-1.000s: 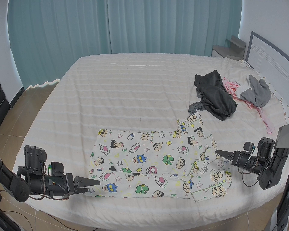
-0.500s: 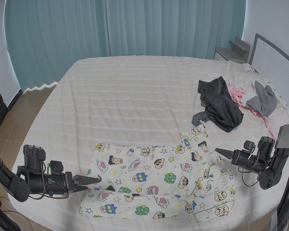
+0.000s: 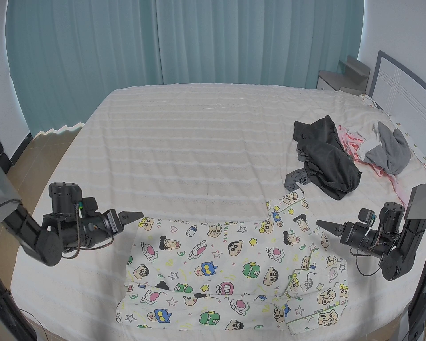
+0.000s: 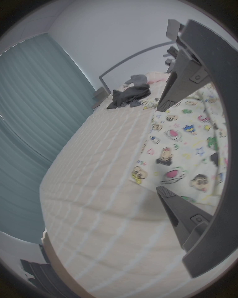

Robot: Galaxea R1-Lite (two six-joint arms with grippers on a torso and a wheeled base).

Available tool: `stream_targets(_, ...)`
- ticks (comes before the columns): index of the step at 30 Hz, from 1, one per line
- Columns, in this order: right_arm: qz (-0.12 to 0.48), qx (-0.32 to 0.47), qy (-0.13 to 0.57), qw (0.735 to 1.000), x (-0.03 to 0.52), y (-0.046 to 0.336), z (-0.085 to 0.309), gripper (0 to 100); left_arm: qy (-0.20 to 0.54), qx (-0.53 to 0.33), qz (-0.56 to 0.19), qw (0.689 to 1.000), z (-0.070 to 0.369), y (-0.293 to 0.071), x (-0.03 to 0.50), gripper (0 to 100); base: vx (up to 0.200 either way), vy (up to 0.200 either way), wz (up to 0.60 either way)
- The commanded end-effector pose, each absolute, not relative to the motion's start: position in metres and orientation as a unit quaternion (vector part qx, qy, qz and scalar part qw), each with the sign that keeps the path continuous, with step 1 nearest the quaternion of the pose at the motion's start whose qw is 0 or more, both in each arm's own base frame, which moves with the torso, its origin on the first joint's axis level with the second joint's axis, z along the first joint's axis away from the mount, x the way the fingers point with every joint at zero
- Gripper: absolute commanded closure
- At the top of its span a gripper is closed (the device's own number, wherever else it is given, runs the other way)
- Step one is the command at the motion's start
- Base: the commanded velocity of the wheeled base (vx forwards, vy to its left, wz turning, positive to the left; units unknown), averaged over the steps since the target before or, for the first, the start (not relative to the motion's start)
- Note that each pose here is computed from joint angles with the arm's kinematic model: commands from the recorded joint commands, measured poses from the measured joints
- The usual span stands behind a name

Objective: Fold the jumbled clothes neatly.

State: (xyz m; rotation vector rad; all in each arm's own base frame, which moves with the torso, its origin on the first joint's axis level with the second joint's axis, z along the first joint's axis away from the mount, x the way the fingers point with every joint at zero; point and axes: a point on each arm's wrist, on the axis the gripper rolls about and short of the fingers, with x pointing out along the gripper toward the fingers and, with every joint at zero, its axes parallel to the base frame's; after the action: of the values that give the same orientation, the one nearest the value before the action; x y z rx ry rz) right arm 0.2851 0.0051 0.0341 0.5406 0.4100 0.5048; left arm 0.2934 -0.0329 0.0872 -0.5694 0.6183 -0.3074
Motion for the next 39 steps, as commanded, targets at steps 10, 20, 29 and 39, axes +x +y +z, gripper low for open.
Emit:
stream_targets(10, 0.252, 0.260, 0.202, 0.910, 0.282, 0.010, 0.033, 0, 0.355, -0.155, -0.143, 0.911, 0.005, -0.042, 0.396, 0, 0.000, 0.000, 0.00)
stream_targets(20, 0.262, 0.259, 0.210, 0.906, 0.281, 0.017, 0.031, 0, 0.362, -0.163, -0.162, 0.903, -0.001, -0.042, 0.397, 0, 0.000, 0.000, 0.00)
stream_targets(29, 0.257, 0.261, 0.209, 0.907, 0.286, 0.014, 0.027, 0, 0.366, -0.171, -0.180, 0.897, -0.004, -0.050, 0.398, 0, 0.000, 0.000, 0.00)
stream_targets(39, 0.244, 0.268, 0.232, 0.903, 0.337, 0.012, 0.013, 0, 0.363, -0.192, -0.180, 0.894, 0.009, -0.050, 0.391, 100, 0.000, 0.000, 0.00)
